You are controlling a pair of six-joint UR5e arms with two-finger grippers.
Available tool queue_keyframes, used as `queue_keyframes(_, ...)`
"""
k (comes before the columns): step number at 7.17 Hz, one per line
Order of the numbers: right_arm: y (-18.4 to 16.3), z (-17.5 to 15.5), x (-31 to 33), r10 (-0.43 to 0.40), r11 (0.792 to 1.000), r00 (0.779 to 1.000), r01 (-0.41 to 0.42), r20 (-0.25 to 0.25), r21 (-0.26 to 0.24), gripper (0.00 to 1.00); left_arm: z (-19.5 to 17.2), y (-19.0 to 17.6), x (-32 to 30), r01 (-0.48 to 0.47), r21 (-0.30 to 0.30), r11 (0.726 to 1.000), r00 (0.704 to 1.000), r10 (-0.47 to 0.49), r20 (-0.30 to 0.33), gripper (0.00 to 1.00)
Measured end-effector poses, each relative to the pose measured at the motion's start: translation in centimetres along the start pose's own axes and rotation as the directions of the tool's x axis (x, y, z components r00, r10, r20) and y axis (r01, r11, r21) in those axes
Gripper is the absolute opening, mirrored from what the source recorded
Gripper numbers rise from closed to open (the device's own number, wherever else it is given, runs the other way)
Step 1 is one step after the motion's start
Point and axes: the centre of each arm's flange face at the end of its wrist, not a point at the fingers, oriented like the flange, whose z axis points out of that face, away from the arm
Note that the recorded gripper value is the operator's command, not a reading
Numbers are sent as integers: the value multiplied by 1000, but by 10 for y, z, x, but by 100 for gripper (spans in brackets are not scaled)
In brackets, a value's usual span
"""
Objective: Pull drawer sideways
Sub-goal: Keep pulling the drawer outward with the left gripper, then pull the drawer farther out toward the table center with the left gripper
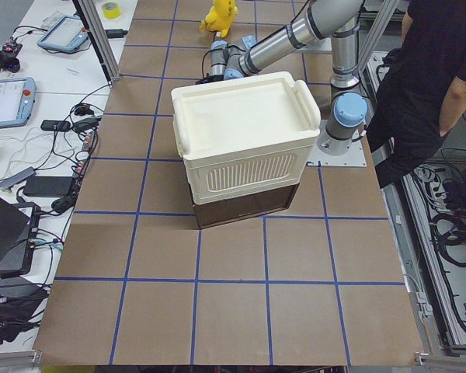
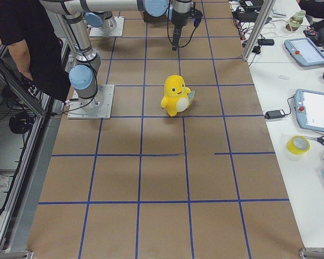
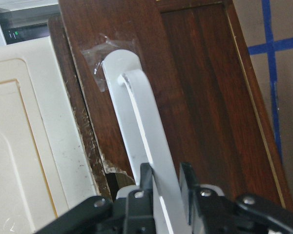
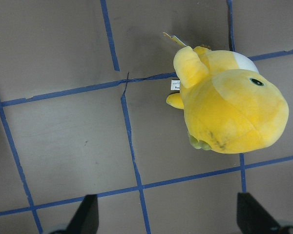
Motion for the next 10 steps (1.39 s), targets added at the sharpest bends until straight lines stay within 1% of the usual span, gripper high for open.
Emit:
queue_keyframes(2,0,0,0,0,1000,1000,0,0,0,100,-6,-4,-4,3,10,1000,1000,-3,-2,19)
queue_keyframes(4,0,0,0,0,1000,1000,0,0,0,100,-19,-8,-7,1,34,999,1000,-1,0,19)
queue_keyframes(8,0,0,0,0,1000,1000,0,0,0,100,-22,-9,-4,-4,38,999,1000,4,-3,20)
queue_keyframes(9,0,0,0,0,1000,1000,0,0,0,100,-22,-10,-3,1,38,999,1000,-1,-5,28)
queue_keyframes(10,0,0,0,0,1000,1000,0,0,0,100,-21,-12,0,19,38,999,1000,-19,-9,46)
